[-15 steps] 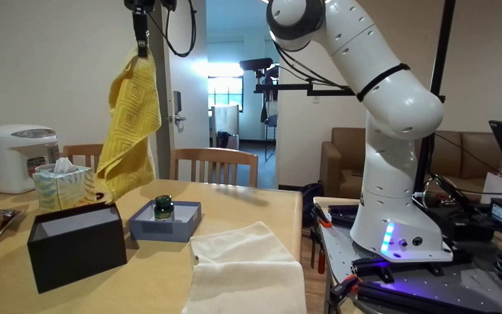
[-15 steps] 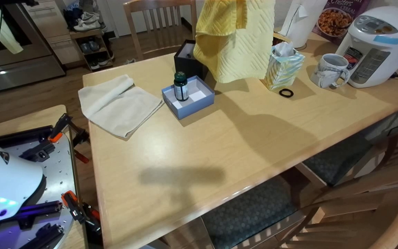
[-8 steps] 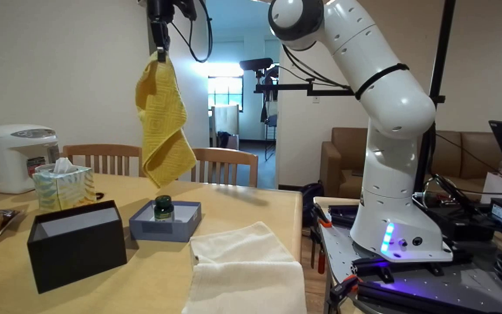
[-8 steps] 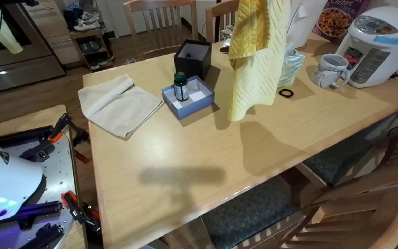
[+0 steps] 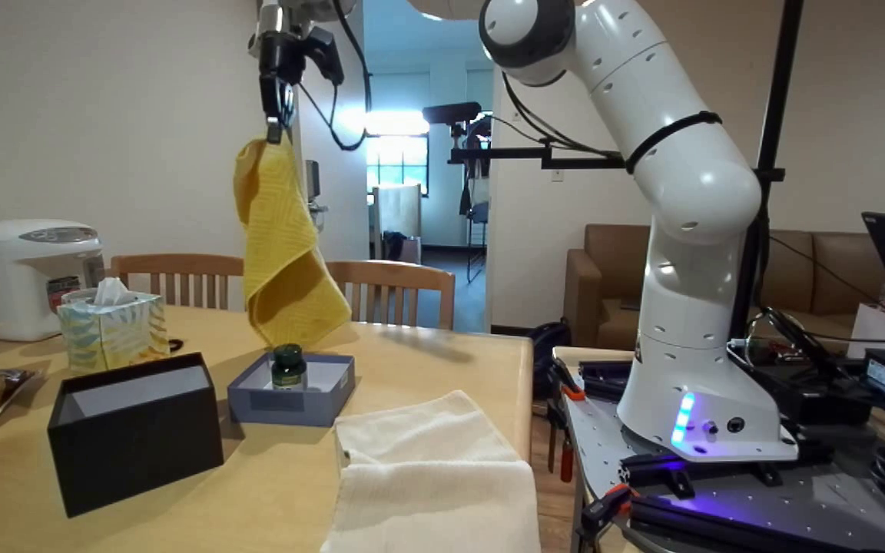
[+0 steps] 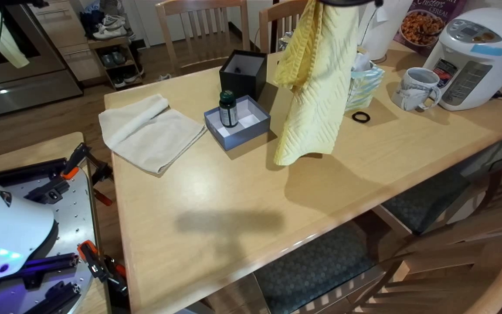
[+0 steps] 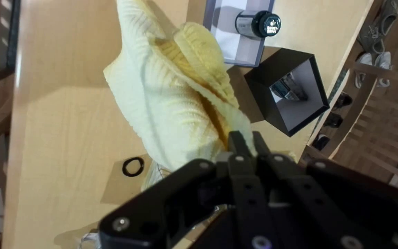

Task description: Remove the yellow towel from the black box and place it on the table

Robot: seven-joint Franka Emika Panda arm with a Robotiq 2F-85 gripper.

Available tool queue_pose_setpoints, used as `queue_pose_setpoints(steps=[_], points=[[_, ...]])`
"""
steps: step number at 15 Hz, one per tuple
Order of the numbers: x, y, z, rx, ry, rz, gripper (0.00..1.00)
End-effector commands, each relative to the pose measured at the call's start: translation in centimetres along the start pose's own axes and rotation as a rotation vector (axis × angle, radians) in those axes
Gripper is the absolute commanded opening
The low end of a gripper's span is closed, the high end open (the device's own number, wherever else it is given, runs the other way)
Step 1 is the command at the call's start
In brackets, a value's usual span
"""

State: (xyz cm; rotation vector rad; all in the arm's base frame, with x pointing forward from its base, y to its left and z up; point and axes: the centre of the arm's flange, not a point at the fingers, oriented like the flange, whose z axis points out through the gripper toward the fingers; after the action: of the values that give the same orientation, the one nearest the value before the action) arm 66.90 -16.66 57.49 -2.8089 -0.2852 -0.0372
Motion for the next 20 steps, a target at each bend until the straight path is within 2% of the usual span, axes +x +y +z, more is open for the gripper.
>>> queue_pose_setpoints(steps=[1,7,12,14,17,20], points=[[-1.7,-0.6,9.2,0.09,0.013,-0.071,0.05],[-2.6,0.0,17.2,0.147,-0.033,-0.088,0.05],[-5.0,-0.2,19.8,0.192,-0.034,-0.067,0.05],[-4.2,-1.1,21.0,0.194,-0.057,-0.125,0.05],[-1.7,-3.5,22.5,0.121,-0.165,-0.26,0.05],[0.5,-5.7,23.4,0.006,-0.293,-0.321,0.05]])
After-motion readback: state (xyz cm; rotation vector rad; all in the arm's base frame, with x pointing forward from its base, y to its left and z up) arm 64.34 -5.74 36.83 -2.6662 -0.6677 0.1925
